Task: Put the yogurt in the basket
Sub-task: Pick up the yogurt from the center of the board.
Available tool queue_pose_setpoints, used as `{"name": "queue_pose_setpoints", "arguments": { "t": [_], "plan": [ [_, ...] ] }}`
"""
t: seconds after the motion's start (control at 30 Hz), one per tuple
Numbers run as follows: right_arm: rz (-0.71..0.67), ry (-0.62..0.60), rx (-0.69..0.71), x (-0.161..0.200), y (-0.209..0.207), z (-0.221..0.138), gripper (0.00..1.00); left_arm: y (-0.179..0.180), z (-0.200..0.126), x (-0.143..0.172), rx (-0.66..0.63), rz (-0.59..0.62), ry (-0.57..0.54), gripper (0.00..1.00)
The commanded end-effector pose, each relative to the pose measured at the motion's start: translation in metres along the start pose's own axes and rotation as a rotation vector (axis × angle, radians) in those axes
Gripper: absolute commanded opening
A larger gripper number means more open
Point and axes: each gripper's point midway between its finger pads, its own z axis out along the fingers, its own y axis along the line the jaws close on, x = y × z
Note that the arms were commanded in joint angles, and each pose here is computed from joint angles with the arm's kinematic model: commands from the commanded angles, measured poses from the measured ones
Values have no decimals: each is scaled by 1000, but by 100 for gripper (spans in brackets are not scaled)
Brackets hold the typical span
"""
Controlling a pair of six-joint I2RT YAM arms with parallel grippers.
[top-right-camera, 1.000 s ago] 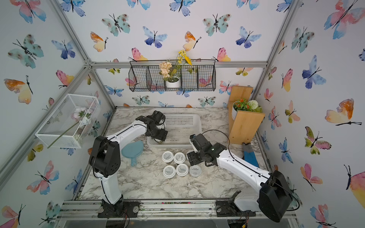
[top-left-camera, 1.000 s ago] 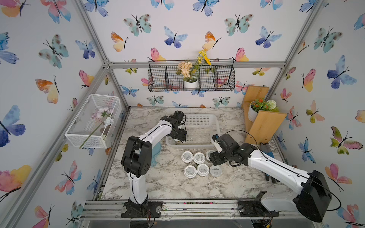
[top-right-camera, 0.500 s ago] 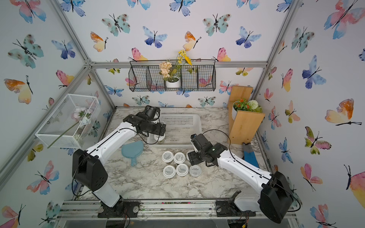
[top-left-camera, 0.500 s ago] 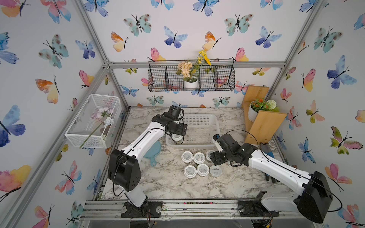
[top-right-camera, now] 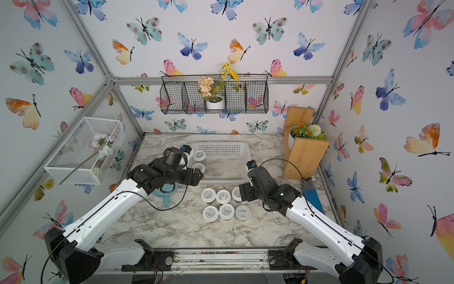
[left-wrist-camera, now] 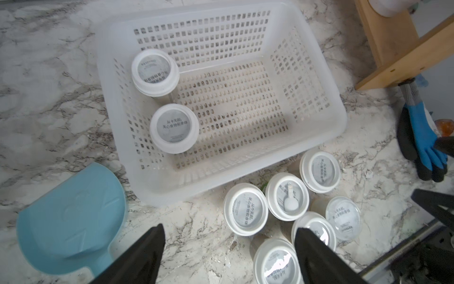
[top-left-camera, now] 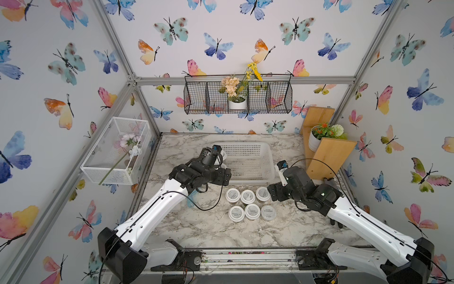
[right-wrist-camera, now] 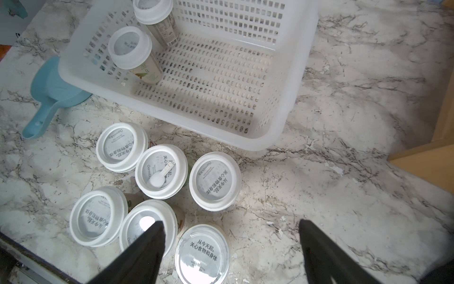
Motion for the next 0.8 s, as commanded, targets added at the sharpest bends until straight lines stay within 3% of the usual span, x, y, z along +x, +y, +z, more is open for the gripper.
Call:
{"name": "queue_pose_setpoints", "arguments": {
  "t": [0.0, 0.2, 0.43, 0.6, 0.77],
  "plan": [
    [12, -10, 60, 2, -10, -2, 91, -2, -12, 34, -1, -39, 59, 96],
    [26, -68, 26, -6, -8, -15, 94, -7, -9, 57, -28, -48, 95, 99],
    [28, -78, -5, -7, -4, -18, 93, 16, -23, 42, -190, -65, 81, 99],
    [10, -44, -32, -2, 3, -11, 91, 3, -32, 30, -99, -82, -3, 98],
    [-4, -5, -49, 4, 8, -3, 90, 0, -21, 44, -61, -92, 14, 99]
  ]
}}
